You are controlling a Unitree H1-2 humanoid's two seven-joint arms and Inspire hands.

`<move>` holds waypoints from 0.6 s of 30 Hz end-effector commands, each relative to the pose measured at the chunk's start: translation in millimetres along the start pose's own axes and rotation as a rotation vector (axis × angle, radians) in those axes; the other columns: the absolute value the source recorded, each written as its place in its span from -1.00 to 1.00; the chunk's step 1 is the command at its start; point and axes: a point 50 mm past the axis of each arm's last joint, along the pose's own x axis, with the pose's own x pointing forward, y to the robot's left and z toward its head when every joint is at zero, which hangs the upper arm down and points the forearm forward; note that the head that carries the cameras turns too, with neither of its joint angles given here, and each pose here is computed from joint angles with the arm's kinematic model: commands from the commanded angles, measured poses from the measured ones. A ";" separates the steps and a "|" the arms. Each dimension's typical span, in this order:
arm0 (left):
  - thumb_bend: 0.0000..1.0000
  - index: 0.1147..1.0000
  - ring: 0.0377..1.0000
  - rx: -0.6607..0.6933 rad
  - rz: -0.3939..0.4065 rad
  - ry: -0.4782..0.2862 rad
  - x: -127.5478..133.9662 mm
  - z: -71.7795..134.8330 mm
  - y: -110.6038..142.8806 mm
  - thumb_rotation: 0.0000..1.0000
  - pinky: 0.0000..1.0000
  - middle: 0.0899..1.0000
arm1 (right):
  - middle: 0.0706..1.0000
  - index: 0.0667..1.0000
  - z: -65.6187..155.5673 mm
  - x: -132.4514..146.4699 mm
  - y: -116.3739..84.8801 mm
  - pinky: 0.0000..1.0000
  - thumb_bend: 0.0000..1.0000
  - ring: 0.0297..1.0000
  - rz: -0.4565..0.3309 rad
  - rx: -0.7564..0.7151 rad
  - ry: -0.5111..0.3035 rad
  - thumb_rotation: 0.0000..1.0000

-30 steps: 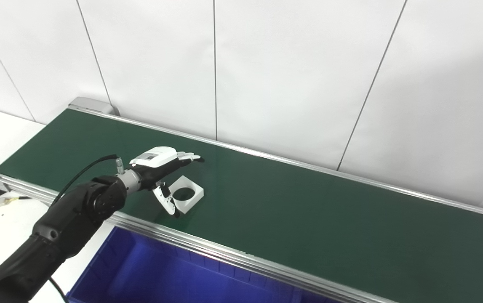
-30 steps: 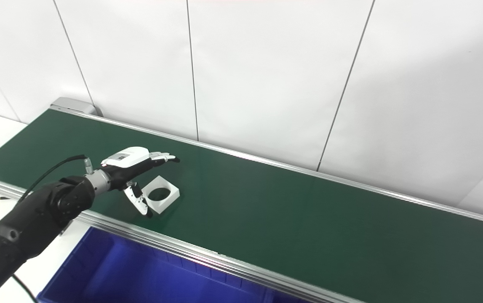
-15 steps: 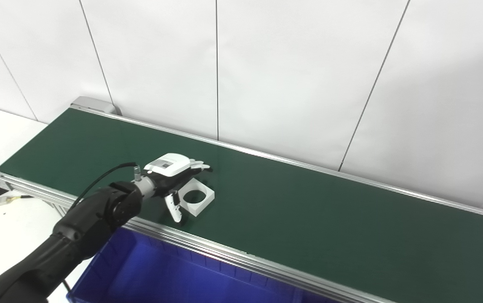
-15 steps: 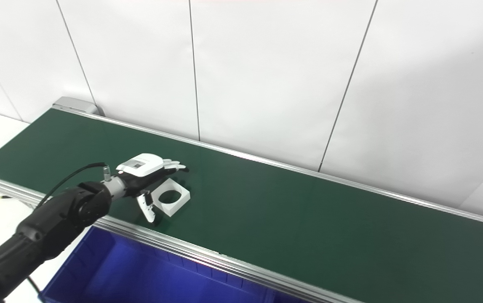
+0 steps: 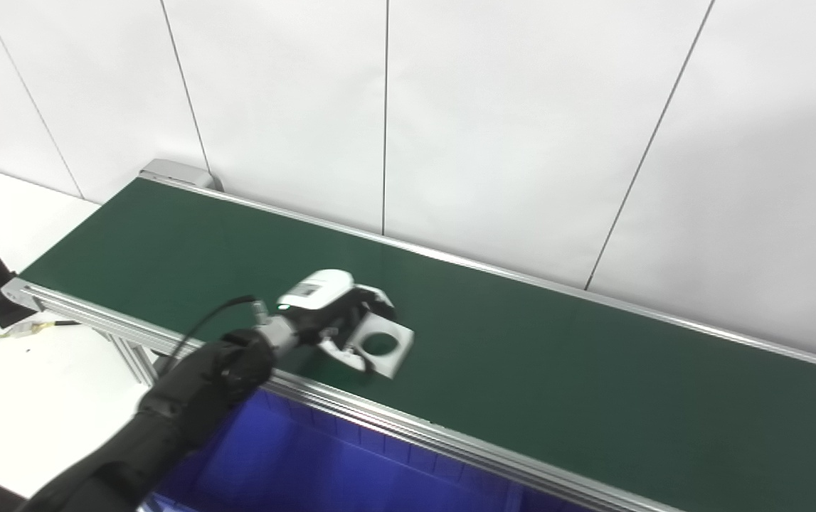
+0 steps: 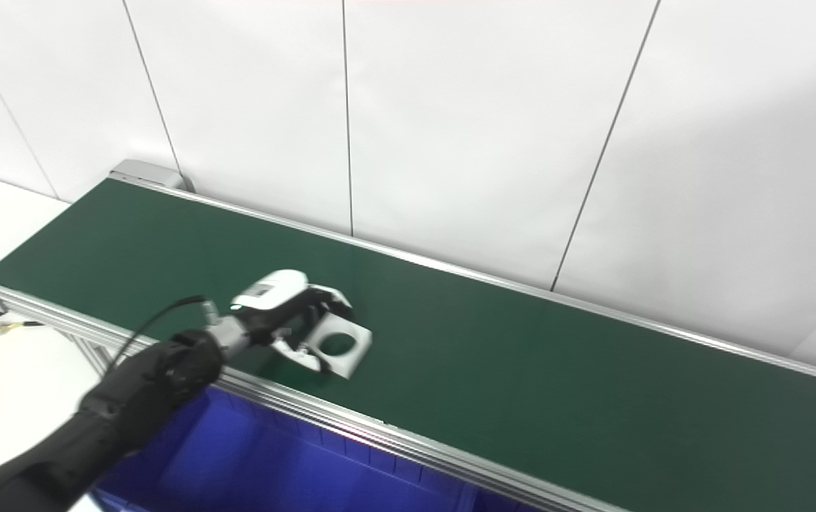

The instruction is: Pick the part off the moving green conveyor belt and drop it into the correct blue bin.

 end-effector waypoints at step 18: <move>0.00 -0.11 -0.23 -0.007 0.066 0.013 -14.7 -2.2 47.5 -1.00 -0.27 -0.14 | 0.63 0.77 12.6 -0.5 1.1 0.72 0.23 0.65 -0.023 0.008 -0.089 -0.68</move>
